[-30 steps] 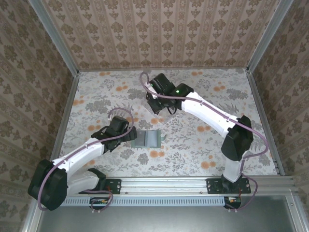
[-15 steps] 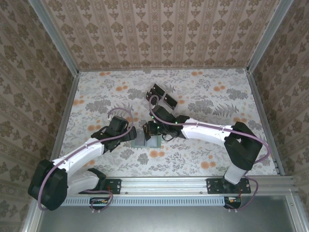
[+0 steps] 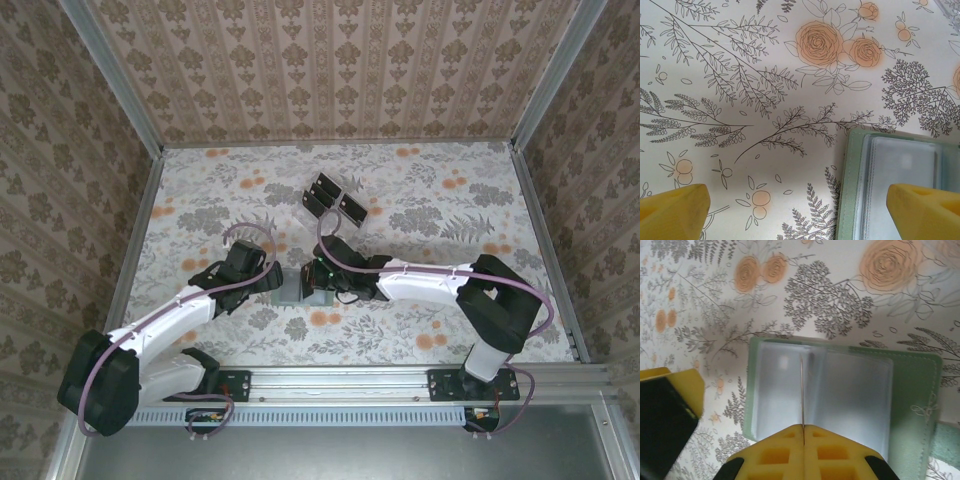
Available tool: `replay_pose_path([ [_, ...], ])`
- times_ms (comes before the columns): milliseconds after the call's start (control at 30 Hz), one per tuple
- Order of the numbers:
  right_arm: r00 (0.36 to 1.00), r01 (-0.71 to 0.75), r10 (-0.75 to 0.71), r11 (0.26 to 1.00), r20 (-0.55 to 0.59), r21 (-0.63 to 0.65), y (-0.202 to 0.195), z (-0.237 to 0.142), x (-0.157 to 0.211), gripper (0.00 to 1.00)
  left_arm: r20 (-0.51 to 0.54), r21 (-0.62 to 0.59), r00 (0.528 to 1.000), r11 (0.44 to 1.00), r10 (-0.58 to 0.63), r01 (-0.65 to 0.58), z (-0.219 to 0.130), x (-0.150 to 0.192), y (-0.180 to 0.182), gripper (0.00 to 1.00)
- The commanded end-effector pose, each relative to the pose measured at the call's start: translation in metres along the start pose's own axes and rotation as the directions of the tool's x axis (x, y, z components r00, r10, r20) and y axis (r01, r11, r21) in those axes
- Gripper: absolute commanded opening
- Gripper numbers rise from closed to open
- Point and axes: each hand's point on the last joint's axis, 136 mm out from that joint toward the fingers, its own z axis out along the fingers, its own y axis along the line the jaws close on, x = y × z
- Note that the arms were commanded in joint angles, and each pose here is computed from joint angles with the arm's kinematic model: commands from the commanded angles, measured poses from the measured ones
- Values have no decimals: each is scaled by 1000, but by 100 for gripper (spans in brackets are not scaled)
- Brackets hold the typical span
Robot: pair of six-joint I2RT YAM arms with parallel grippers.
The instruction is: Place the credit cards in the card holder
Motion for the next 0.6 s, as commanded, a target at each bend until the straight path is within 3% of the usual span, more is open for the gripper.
replay_pose_path([
  [0,1000,-21,20,999,22,34,-12,2,3,0,10,-15,1000,1000,3,-3,-1,-1,5,100],
  [567,999,18,-12,980,-35,199,-83,-2,2,0,3,51,1000,998,24,-24,-2,-2,-10,100],
])
